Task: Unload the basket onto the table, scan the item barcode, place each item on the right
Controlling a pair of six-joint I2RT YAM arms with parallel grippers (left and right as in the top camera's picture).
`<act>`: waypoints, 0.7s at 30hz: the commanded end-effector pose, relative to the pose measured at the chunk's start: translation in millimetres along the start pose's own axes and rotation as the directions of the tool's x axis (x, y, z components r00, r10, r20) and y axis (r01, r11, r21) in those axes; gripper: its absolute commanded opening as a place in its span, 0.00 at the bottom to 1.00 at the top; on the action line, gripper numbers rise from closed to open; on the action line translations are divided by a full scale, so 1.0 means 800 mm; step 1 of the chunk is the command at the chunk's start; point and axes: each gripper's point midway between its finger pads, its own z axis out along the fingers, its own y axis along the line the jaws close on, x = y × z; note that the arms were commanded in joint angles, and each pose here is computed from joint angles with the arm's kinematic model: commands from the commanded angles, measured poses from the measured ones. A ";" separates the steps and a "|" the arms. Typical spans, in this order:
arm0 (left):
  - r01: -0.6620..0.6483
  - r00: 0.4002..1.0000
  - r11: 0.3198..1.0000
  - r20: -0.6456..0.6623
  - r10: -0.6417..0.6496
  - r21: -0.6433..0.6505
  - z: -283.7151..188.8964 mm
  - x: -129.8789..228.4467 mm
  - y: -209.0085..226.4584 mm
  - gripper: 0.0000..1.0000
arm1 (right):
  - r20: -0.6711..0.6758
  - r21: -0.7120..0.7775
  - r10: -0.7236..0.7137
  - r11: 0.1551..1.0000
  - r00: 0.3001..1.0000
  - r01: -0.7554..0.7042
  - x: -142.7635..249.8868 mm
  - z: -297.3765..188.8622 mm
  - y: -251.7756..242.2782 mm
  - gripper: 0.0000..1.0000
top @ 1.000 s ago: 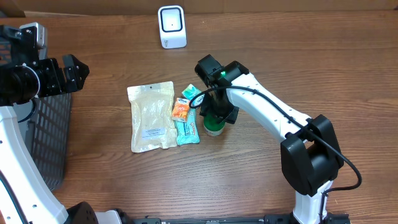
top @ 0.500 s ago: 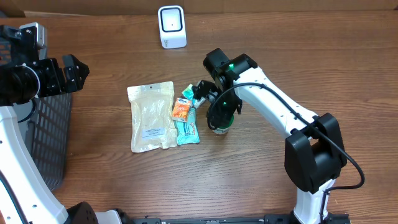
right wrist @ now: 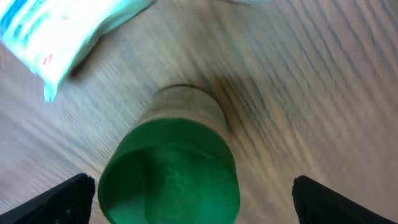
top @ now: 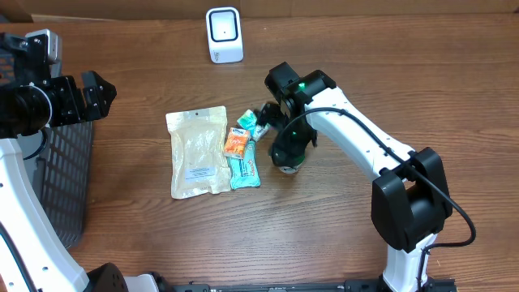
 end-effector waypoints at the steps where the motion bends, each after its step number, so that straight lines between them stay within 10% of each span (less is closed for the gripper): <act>1: -0.038 0.999 0.999 0.029 0.038 0.008 -0.011 -0.002 -0.007 1.00 | 0.045 -0.012 0.418 0.908 0.907 -0.418 -0.008 -0.019 -0.006 1.00; 21: -0.038 0.999 0.999 0.029 0.038 0.008 -0.011 -0.002 -0.007 1.00 | 0.340 -0.227 0.732 0.673 0.590 -0.704 -0.019 -0.198 -0.005 1.00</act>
